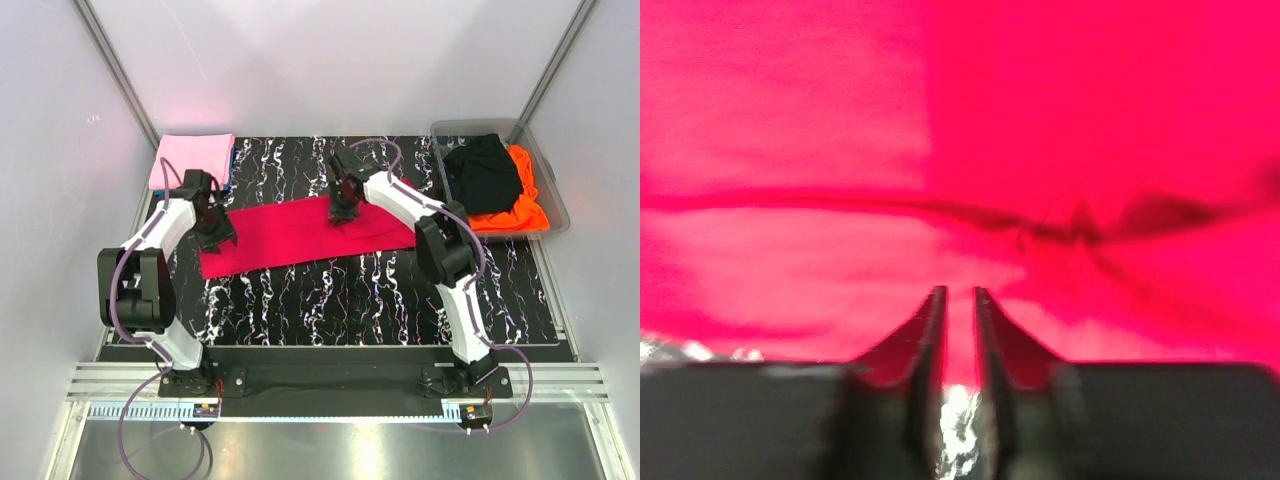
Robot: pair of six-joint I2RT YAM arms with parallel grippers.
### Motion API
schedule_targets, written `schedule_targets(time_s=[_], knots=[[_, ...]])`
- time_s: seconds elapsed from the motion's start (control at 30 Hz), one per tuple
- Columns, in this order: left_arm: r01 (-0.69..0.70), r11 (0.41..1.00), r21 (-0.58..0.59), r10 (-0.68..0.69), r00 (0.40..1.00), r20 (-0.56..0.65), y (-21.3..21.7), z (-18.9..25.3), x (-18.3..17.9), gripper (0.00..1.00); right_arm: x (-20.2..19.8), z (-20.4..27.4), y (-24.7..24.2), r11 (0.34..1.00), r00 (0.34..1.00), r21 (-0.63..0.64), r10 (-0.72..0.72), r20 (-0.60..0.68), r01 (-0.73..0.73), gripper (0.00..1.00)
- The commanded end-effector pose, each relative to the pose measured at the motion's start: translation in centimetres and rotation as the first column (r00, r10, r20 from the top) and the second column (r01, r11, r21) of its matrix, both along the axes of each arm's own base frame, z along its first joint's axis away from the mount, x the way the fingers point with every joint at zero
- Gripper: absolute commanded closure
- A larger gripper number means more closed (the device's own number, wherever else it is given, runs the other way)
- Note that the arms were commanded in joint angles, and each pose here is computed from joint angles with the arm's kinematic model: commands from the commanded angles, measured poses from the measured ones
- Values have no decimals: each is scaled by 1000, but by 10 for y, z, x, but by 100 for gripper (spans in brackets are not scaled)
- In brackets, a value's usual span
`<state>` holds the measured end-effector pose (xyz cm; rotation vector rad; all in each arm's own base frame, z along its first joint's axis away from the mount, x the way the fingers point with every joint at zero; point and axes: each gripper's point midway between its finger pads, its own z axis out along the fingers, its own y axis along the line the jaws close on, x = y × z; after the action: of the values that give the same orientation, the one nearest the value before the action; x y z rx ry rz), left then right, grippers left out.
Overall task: Fold and stack the t-shirts
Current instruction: Fold the tshirt
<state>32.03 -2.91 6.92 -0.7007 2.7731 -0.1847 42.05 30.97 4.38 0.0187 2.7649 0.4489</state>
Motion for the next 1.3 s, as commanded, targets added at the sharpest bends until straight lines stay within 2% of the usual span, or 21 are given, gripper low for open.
schedule_targets(time_s=[0.0, 0.07, 0.37, 0.67, 0.8, 1.0, 1.2, 1.27], knots=[[109, 993, -33, -106, 990, 88, -23, 21, 23, 49, 3, 88, 4, 993, 991, 115, -7, 135, -9, 71], [120, 992, -45, -116, 990, 85, -27, 17, 29, 50, 8, 90, -6, 995, 989, 103, -31, 143, 16, 66], [158, 987, -40, -158, 987, 2, -25, -15, 30, 47, 21, 52, -24, 996, 993, 51, -78, 91, 74, 68], [143, 986, -85, -152, 982, -113, -30, -50, 14, 44, 10, -6, -40, 990, 991, -41, -133, 2, 133, 67], [115, 986, -120, -136, 973, -187, -34, -64, -9, 44, 11, -11, -41, 989, 991, -52, -136, 4, 136, 65], [13, 981, -195, -73, 949, -306, -48, -80, -55, 44, 17, 12, -40, 988, 987, -17, -155, 41, 156, 55], [-37, 973, -226, -37, 949, -312, -53, -74, -90, 44, 22, 41, -67, 969, 964, -36, -240, 116, 245, 33], [-54, 970, -236, -22, 952, -306, -55, -70, -99, 44, 21, 41, -79, 957, 953, -36, -282, 108, 287, 30]])
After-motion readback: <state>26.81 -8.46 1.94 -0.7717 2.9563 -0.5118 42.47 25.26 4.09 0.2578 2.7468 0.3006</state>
